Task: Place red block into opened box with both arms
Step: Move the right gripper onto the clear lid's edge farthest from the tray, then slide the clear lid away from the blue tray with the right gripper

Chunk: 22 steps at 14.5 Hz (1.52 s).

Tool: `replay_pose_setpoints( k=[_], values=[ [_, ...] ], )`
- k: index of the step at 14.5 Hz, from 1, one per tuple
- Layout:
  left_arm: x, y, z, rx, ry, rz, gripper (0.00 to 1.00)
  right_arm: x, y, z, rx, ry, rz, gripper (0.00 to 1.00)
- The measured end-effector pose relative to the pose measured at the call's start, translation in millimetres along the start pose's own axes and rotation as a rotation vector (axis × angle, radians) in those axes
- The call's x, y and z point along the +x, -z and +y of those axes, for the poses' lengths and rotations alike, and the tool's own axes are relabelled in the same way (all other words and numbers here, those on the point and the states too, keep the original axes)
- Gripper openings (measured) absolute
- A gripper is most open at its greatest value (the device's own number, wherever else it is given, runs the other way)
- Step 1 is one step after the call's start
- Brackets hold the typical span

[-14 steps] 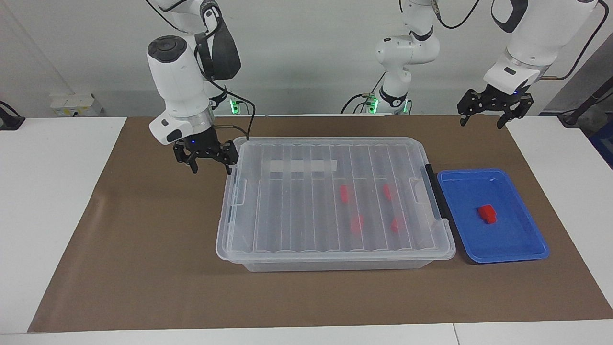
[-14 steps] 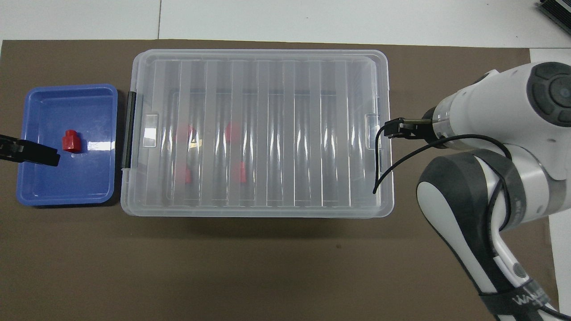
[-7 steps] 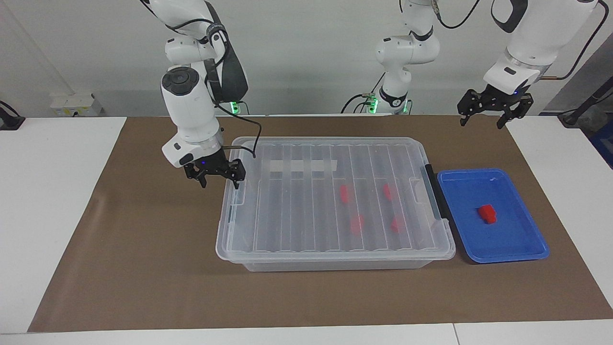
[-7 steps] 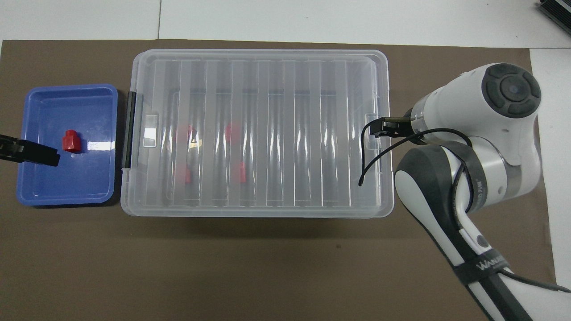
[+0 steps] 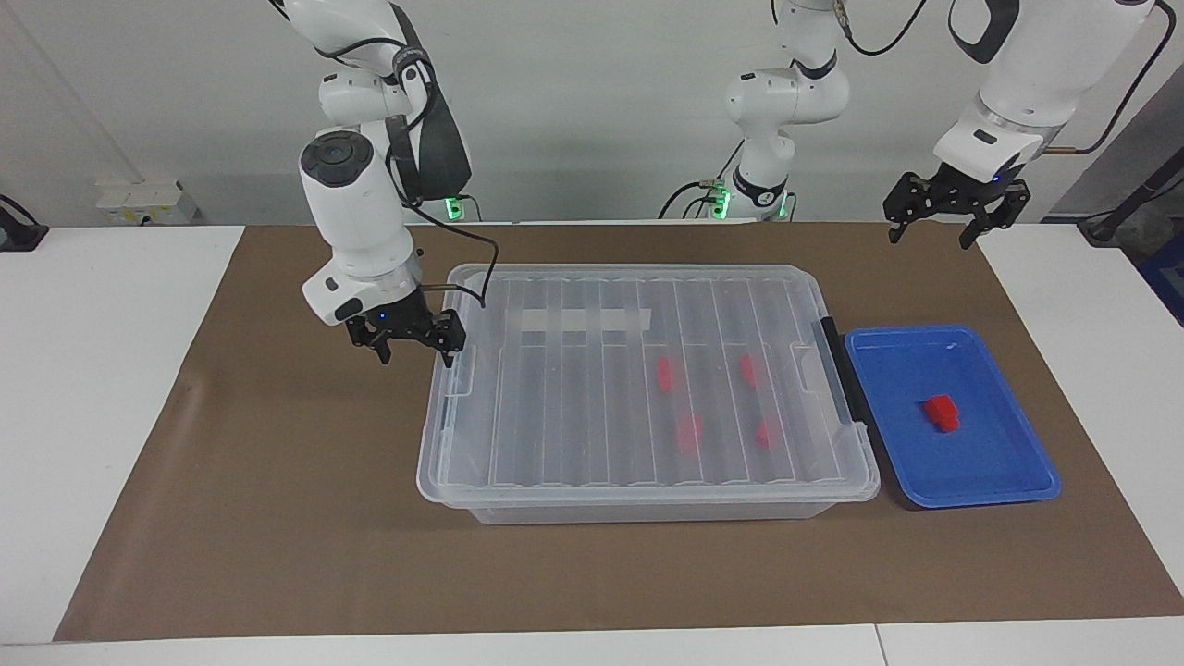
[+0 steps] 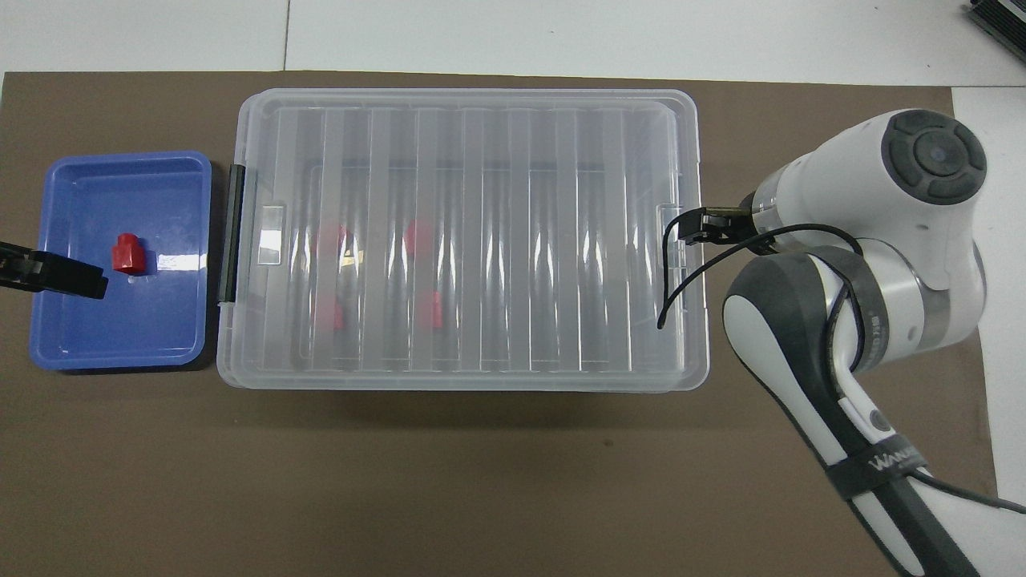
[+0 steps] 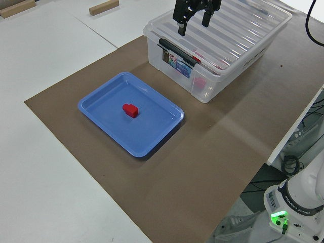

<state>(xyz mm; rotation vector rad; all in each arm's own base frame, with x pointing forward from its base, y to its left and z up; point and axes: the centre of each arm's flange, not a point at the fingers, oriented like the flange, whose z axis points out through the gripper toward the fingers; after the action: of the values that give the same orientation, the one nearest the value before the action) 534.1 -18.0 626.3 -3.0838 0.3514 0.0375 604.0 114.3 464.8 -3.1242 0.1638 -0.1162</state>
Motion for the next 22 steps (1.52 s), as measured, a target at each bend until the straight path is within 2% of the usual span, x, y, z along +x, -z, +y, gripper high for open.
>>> replay_pose_setpoints(
  k=[11,22],
  values=[
    [0.0,0.0,0.0,0.0,0.0,0.0,1.0,19.6,-2.8,107.7,-0.026,0.163,-0.02,1.0],
    [0.0,0.0,0.0,0.0,0.0,0.0,1.0,20.3,-4.5,171.4,-0.035,0.354,-0.057,1.0]
  ],
)
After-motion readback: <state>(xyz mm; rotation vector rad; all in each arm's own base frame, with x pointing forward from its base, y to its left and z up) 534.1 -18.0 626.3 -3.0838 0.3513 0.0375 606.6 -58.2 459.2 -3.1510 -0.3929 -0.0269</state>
